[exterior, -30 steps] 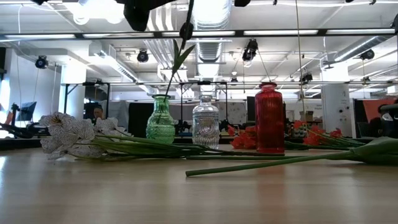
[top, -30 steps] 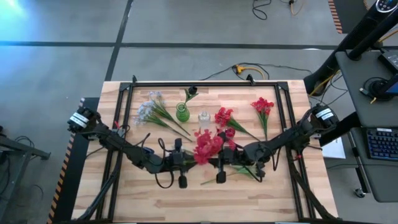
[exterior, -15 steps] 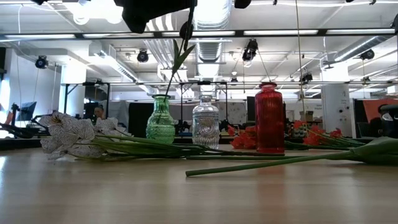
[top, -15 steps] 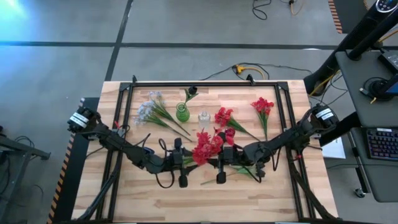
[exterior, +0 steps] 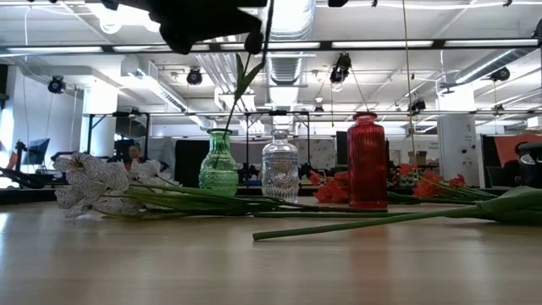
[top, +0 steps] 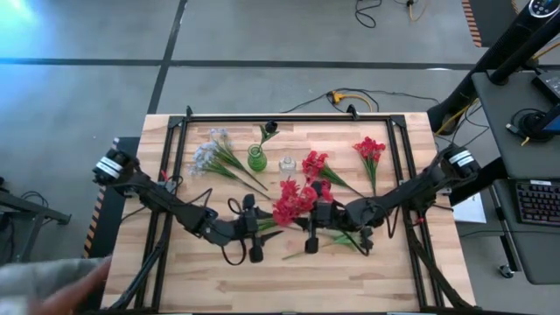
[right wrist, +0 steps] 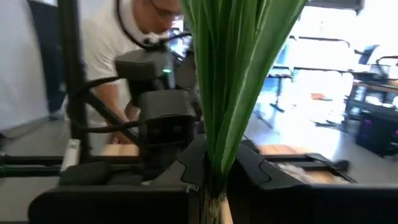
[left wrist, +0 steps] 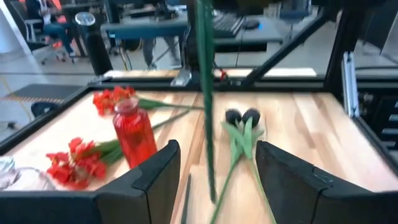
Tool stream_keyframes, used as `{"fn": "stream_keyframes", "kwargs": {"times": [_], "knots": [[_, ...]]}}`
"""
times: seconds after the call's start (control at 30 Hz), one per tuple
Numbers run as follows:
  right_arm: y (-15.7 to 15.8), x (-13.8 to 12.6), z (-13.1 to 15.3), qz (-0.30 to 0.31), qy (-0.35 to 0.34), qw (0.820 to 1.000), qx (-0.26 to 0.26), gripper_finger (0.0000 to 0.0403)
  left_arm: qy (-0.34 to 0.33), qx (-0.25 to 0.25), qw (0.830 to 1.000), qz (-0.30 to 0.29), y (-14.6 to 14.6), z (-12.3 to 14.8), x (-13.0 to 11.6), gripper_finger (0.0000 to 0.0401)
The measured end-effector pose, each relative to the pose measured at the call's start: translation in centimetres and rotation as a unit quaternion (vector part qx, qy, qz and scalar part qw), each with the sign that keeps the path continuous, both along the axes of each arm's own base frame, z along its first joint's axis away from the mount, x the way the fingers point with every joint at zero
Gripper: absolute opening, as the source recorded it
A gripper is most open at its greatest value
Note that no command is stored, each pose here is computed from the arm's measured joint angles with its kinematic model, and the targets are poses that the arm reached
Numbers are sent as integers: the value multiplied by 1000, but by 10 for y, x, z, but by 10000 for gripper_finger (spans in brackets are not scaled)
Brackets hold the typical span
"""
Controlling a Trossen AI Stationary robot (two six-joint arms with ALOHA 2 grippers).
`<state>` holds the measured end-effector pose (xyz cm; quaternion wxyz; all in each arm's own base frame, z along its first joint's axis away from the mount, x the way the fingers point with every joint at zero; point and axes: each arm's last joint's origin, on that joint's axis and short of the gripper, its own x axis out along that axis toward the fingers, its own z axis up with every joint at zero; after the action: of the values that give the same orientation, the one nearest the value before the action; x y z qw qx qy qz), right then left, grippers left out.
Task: Sort flowers into vase by color
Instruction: Put the bottom left orange flowers into the transparent vase
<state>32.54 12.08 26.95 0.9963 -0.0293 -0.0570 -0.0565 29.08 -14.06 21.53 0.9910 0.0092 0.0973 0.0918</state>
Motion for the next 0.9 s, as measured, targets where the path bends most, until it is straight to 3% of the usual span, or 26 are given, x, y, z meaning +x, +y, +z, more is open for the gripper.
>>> {"fn": "stream_keyframes", "kwargs": {"times": [0.27, 0.4, 0.57, 0.9], "knots": [[-11, -4, 8, -86, 12, 995, -43, 33, 65, 9, 998, 11, 6, -4, -10, 192], [-27, -2, 12, -137, 19, 988, -76, 34, 91, 22, 995, 46, 10, -7, -15, 192], [-63, 3, 18, -186, 17, 979, -79, 34, 100, 25, 992, 78, 13, -10, -17, 192], [-147, 8, 19, -200, 4, 979, -34, 34, 104, 8, 991, 82, 13, -13, -18, 192]]}}
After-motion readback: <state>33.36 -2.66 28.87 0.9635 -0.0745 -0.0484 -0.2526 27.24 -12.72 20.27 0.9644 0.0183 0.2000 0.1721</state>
